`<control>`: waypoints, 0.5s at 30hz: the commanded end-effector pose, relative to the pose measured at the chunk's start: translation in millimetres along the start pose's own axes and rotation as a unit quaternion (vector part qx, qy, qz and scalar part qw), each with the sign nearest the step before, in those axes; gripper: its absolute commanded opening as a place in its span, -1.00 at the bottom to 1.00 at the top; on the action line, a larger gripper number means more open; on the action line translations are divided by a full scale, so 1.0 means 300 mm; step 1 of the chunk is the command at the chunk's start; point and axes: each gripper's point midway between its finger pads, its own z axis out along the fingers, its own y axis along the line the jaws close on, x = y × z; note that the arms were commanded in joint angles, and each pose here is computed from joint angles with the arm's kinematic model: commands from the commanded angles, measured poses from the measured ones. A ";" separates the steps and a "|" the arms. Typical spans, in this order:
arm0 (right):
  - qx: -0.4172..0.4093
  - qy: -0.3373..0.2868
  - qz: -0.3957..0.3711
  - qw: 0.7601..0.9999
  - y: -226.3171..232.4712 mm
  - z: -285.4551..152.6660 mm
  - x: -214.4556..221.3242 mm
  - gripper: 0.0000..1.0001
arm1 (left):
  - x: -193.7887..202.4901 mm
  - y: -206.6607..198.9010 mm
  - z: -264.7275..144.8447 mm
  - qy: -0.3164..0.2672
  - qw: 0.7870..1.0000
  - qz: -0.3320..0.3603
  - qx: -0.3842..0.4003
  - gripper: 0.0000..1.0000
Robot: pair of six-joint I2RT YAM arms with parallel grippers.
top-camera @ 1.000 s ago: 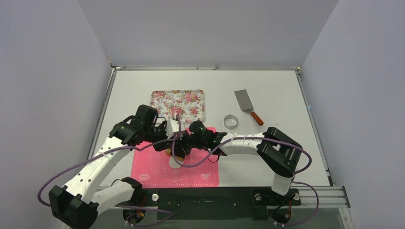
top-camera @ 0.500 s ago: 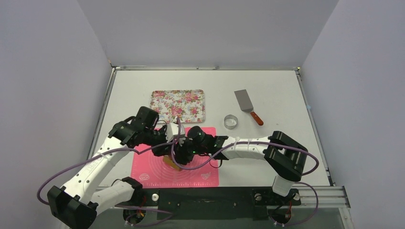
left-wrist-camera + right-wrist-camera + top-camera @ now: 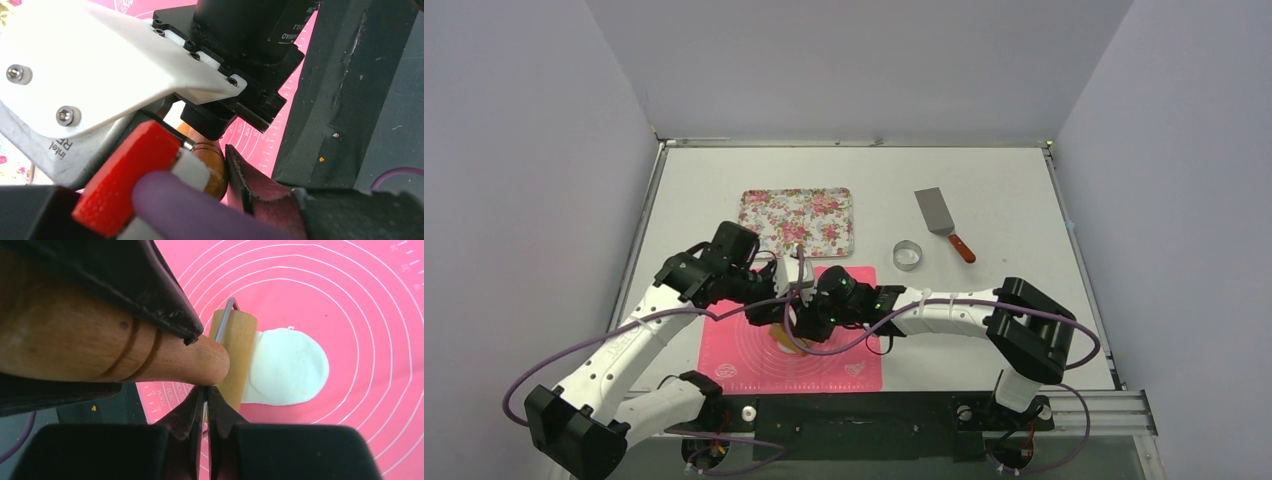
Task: Roll out the dumpling wrappers from the dough
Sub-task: Flatten out the dough on the work surface.
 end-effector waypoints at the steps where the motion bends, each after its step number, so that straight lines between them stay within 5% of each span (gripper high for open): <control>1: 0.037 -0.070 -0.026 0.996 -0.034 -0.029 -0.139 -1.00 | -0.164 -0.161 0.025 -0.099 0.985 0.055 0.126 -1.00; 6: 0.079 -0.098 -0.026 0.992 -0.114 -0.123 -0.146 -0.99 | -0.213 -0.088 0.045 -0.114 0.989 0.043 0.080 -1.00; 11: 0.079 -0.132 -0.024 0.988 -0.140 -0.190 -0.160 -0.49 | -0.199 -0.052 0.093 -0.105 0.992 0.029 0.071 -1.00; 15: 0.077 -0.143 -0.026 0.986 -0.155 -0.181 -0.159 -0.34 | -0.184 -0.049 0.115 -0.087 0.992 0.022 0.085 -1.00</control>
